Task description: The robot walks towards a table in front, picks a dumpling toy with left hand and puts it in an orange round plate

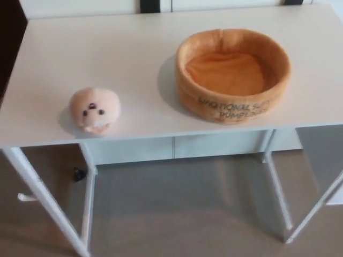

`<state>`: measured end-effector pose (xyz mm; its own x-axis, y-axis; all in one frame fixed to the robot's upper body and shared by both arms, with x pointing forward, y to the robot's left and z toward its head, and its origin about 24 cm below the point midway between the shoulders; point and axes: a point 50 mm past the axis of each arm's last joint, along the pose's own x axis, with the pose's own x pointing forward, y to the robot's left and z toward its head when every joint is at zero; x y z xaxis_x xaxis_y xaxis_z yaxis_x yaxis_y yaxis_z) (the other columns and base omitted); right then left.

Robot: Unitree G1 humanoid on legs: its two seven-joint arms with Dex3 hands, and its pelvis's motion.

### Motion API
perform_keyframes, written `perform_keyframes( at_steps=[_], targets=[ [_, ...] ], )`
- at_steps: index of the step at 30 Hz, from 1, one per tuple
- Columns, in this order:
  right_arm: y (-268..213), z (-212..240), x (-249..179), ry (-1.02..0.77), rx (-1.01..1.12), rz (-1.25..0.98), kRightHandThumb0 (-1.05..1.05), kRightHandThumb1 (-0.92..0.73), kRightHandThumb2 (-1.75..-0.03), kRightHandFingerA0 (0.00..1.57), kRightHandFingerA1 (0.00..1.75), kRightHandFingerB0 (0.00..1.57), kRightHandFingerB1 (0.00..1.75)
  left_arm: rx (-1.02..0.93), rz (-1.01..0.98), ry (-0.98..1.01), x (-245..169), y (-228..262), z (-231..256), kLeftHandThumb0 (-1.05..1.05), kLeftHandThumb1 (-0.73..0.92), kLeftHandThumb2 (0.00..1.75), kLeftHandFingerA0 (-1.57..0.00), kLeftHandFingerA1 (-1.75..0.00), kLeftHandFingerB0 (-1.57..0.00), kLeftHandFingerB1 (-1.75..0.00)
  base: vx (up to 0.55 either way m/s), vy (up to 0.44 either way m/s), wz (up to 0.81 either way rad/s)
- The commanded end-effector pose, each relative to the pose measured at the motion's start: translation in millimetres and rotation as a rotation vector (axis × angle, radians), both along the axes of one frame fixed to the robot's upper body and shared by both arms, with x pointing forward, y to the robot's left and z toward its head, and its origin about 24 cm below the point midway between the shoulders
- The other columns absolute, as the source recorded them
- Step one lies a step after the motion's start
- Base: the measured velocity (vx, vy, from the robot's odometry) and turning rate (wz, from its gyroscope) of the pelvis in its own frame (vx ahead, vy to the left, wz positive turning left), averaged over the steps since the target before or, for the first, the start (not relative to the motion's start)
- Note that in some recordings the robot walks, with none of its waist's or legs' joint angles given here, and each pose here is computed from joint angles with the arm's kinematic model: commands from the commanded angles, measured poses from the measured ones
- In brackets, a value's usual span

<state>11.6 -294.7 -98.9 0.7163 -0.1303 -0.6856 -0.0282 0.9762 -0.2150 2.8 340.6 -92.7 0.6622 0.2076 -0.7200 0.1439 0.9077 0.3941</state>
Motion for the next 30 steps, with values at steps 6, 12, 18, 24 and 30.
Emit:
perform_keyframes(
  at_steps=[6, 12, 18, 24, 30],
  targets=[
    [-1.8, 2.5, 6.3, -0.026, -0.01, -0.01, -0.34, -0.41, -0.62, 0.53, 0.52, 0.36, 0.43, 0.031, -0.008, -0.039, 11.2, 3.5, 3.4, -0.09, 0.39, 0.84, -0.3, -0.56, -0.22, -0.5, 0.08, -0.134, -0.01],
    [-4.4, 2.1, 7.6, -0.027, -0.022, -0.019, -0.26, -0.46, -0.54, 0.55, 0.47, 0.39, 0.37, 0.056, 0.02, -0.254, 16.9, 10.9, 28.5, -0.07, 0.41, 0.87, -0.24, -0.55, -0.22, -0.5, -0.01, 0.022, -0.05],
    [-8.1, 3.1, 10.5, -0.036, -0.026, -0.027, -0.27, -0.47, -0.54, 0.58, 0.47, 0.39, 0.37, 0.091, 0.102, -0.33, 9.1, 34.2, 51.3, -0.09, 0.41, 0.86, -0.23, -0.54, -0.2, -0.5, 0.02, 0.143, 0.03],
    [-5.5, 0.8, 14.1, -0.04, -0.018, -0.025, -0.29, -0.46, -0.54, 0.54, 0.46, 0.38, 0.37, 0.164, 0.034, -0.677, 31.2, 39.2, 113.8, -0.07, 0.4, 0.86, -0.23, -0.55, -0.19, -0.5, 0.02, -0.031, 0.06],
    [-2.1, 2.9, 18.0, -0.056, -0.021, -0.018, -0.28, -0.45, -0.53, 0.57, 0.47, 0.39, 0.37, 0.161, -0.095, -1.021, 79.4, 27.5, 186.1, -0.1, 0.42, 0.86, -0.22, -0.54, -0.19, -0.49, 0.01, -0.058, 0.04]
  ],
)
